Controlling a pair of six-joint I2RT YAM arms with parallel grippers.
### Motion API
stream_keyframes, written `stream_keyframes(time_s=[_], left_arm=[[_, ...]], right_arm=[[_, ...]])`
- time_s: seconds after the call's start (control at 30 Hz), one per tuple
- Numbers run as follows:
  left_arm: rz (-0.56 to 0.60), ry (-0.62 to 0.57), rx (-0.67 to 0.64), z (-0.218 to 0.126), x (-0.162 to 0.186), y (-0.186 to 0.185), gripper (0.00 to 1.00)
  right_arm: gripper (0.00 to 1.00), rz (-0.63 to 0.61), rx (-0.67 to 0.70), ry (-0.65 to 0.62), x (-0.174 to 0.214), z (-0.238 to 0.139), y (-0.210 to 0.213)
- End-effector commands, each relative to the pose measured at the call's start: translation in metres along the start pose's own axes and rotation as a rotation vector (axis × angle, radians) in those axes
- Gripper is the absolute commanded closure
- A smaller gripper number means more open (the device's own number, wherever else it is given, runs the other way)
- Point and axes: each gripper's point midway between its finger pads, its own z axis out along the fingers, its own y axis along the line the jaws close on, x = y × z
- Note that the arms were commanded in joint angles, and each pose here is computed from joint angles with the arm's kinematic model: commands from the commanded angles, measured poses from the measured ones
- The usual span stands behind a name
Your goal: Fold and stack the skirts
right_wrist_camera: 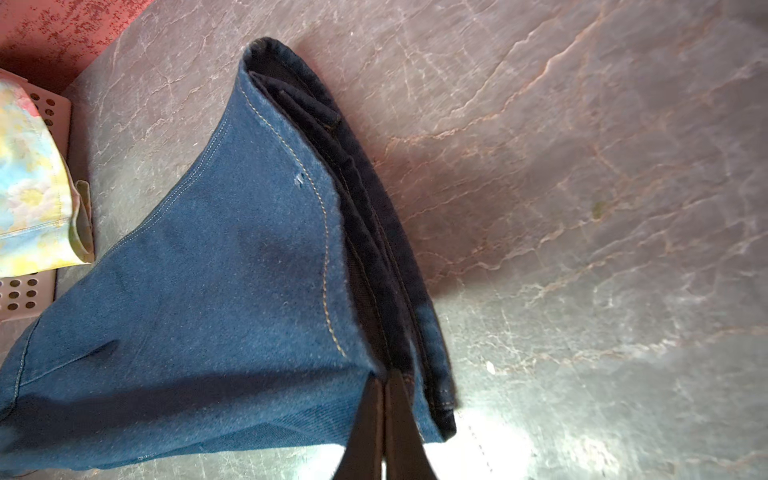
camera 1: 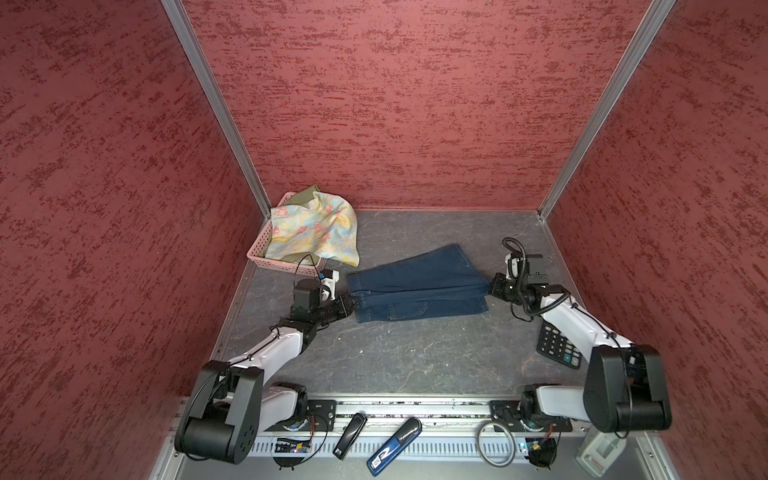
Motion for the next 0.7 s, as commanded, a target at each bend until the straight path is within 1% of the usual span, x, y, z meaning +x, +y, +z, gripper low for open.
stream_keyframes(time_s=[0.0,0.13,0.27,0.43,0.57,0.67], left_arm=[[0.01,-0.069,-0.031,-0.008,-0.026,-0.007,0.99],[0.023,-0.093,-0.021,-0.016,-0.036,-0.019,0.99],[0.024,-0.096,-0.024,-0.025,-0.031,-0.023,1.0],[0.008,-0.092,-0.059,-0.036,-0.012,-0.014,1.0],[-0.036,-0.063,-0.082,-0.036,0.012,0.0,1.0],[-0.047,-0.027,-0.099,-0.032,0.03,0.008,1.0]], right_arm=[[1.0,-0.012,0.008,-0.098,-0.034,-0.023,0.009],[1.0,-0.035,0.004,-0.127,-0.046,-0.037,0.017],[1.0,-0.047,0.006,-0.122,-0.045,-0.045,0.019],[1.0,-0.038,0.033,-0.087,-0.024,-0.042,0.007],[1.0,-0.02,0.066,-0.038,-0.004,-0.027,-0.009],[1.0,-0.005,0.075,0.003,0.008,-0.013,-0.017]])
